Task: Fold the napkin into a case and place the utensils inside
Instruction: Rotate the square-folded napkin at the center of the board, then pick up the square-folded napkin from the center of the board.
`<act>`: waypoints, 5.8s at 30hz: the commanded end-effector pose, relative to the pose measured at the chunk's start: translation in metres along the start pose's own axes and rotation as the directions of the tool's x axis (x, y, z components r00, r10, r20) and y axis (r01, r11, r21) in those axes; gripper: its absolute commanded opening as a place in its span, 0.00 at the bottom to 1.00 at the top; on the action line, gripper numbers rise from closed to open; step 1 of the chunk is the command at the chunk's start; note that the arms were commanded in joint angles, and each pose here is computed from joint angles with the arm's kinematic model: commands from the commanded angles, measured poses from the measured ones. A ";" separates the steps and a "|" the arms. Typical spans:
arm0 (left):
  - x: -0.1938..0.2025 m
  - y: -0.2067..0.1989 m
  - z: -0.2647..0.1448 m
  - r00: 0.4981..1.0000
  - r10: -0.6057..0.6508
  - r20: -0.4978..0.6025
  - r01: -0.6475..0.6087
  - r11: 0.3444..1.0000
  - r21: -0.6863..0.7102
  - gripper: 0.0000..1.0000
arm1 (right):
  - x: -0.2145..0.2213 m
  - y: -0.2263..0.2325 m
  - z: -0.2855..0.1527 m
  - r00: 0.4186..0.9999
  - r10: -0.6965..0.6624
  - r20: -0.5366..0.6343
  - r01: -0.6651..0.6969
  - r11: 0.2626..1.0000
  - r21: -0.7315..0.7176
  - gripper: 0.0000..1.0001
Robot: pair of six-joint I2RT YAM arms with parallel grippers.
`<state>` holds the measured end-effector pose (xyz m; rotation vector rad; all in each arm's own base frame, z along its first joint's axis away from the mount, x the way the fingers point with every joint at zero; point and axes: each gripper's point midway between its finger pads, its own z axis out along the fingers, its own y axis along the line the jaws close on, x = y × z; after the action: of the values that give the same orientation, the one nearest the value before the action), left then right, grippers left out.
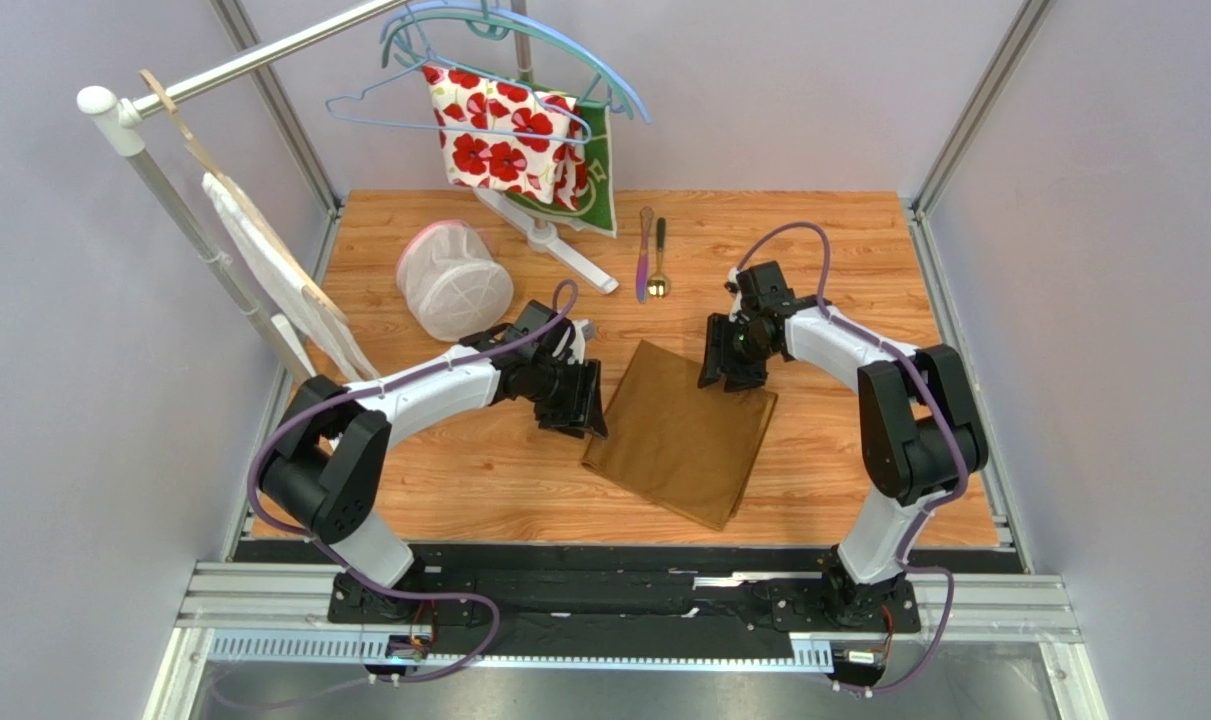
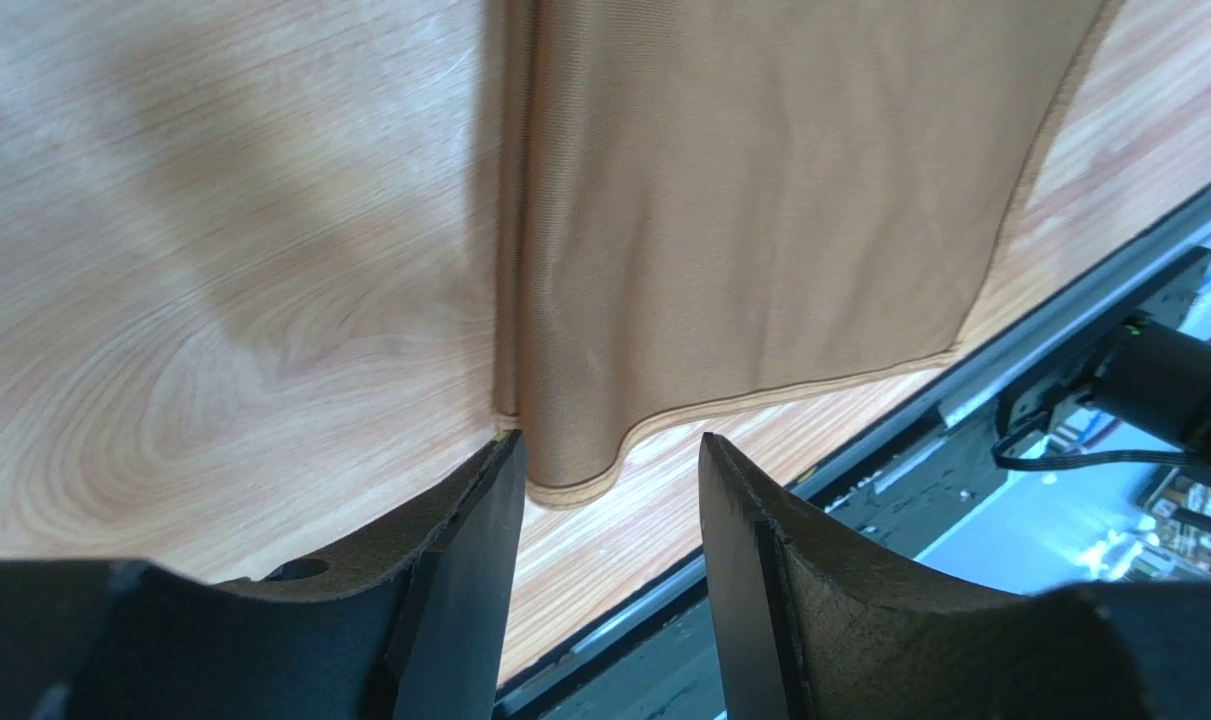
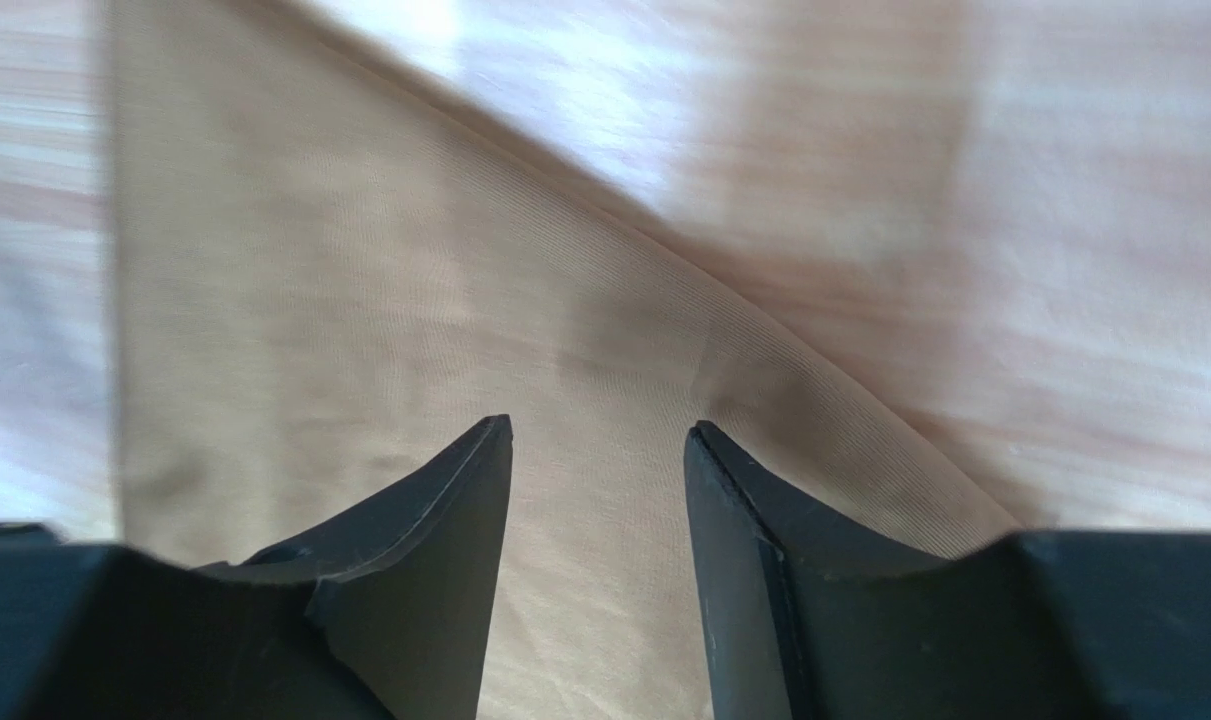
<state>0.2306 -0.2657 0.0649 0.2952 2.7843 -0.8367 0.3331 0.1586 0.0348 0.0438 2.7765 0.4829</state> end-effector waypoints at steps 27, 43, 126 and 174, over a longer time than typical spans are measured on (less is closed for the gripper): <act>0.026 -0.016 -0.016 0.997 -0.078 0.026 0.074 0.990 0.120 0.57 | 0.047 0.044 -0.061 1.000 0.006 0.005 -0.006 0.999 0.037 0.72; 0.052 0.007 0.007 0.974 -0.226 -0.020 0.227 0.972 0.060 0.52 | 0.158 0.013 -0.063 0.935 0.351 -0.052 -0.355 0.927 -0.124 0.69; 0.070 0.000 0.004 0.981 -0.191 -0.010 0.191 0.973 0.130 0.36 | 0.161 -0.004 -0.045 0.939 0.340 0.060 -0.342 0.896 0.283 0.39; 0.069 -0.014 -0.009 0.981 -0.196 -0.014 0.196 0.975 0.106 0.00 | 0.166 0.002 -0.066 0.942 0.330 0.063 -0.335 0.914 0.228 0.00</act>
<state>0.1461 -0.2574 0.0278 -0.0091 2.9116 -1.0147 0.1504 0.1536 0.0213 0.6195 2.8384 0.1944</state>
